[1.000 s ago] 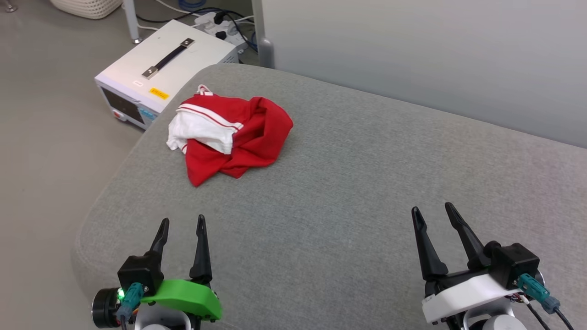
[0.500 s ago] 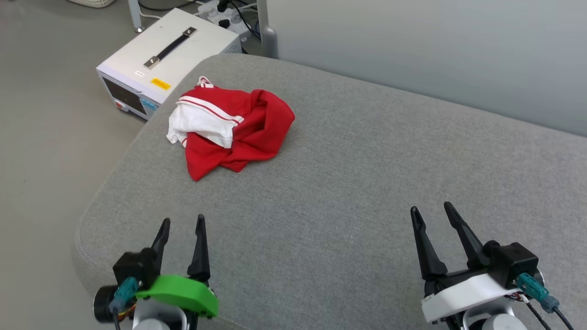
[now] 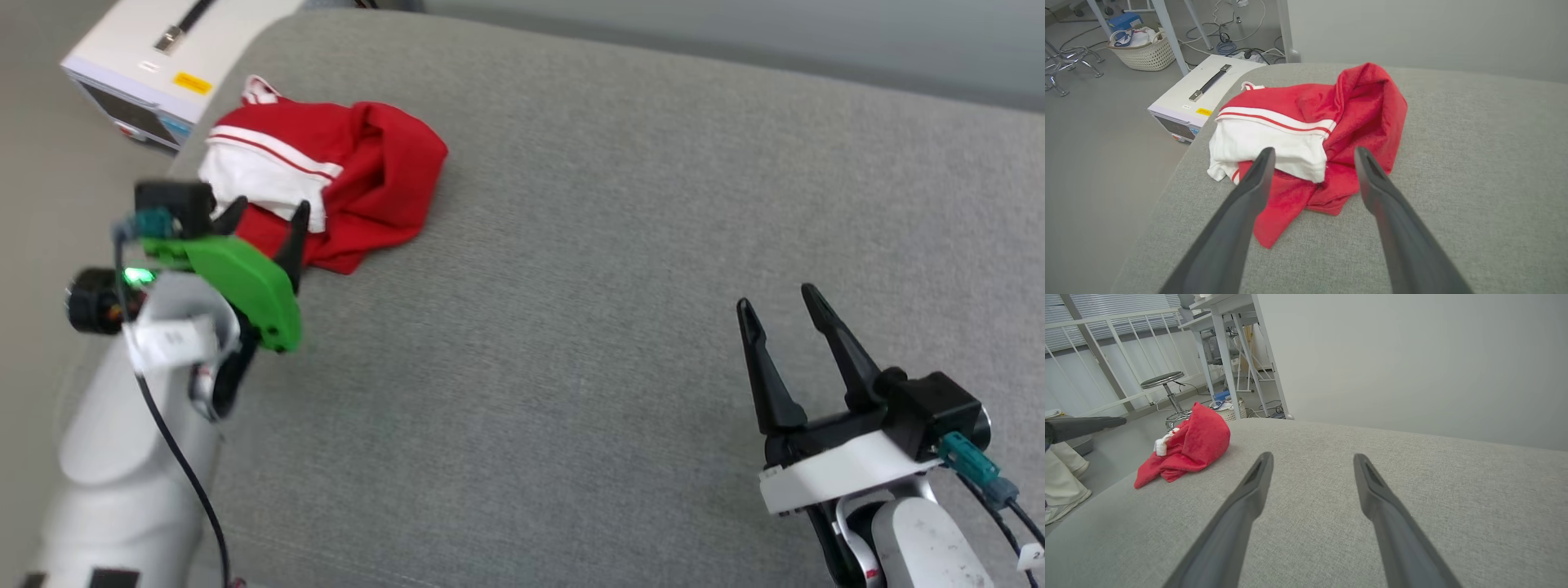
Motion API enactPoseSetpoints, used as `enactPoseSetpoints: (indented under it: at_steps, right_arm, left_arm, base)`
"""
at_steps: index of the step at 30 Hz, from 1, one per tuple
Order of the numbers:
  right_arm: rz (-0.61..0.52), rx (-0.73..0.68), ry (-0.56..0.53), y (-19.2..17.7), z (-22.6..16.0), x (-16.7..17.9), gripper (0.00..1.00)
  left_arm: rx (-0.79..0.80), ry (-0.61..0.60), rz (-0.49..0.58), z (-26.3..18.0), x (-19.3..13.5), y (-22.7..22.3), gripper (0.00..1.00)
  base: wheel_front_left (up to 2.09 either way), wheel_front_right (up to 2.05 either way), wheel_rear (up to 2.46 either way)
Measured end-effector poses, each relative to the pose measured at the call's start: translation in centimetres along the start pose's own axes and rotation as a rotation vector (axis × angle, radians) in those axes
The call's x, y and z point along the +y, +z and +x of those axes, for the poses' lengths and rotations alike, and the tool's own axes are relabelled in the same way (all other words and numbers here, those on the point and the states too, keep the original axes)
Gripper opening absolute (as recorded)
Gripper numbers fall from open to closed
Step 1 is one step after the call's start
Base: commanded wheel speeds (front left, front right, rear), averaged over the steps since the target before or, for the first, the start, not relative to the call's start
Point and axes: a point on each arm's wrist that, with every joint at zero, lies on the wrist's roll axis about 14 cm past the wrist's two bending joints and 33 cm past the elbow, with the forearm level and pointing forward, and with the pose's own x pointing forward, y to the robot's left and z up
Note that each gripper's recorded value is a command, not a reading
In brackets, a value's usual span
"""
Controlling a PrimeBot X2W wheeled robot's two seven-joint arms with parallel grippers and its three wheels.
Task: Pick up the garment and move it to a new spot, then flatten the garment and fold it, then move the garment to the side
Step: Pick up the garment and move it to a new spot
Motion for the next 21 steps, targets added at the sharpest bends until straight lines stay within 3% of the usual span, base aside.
enactPoseSetpoints:
  at_steps: [3, 9, 21]
  right_arm:
    - [0.001, 0.005, -0.026, -0.5, 0.2, -1.4, 1.00]
    - [-0.017, 0.035, -0.060, -2.1, 0.2, -3.5, 1.00]
    - [-0.007, 0.118, -0.173, -5.5, -1.5, -7.8, 1.00]
  left_arm:
    - [0.150, -0.033, 0.031, 2.4, 0.1, -0.9, 1.00]
    - [0.292, -0.050, 0.118, 6.1, 1.3, -1.5, 1.00]
    - [0.616, -0.074, 0.059, 10.1, 1.0, -9.6, 1.00]
  base:
    - [0.00, 0.00, 0.00]
    - [0.00, 0.00, 0.00]
    - [0.00, 0.00, 0.00]
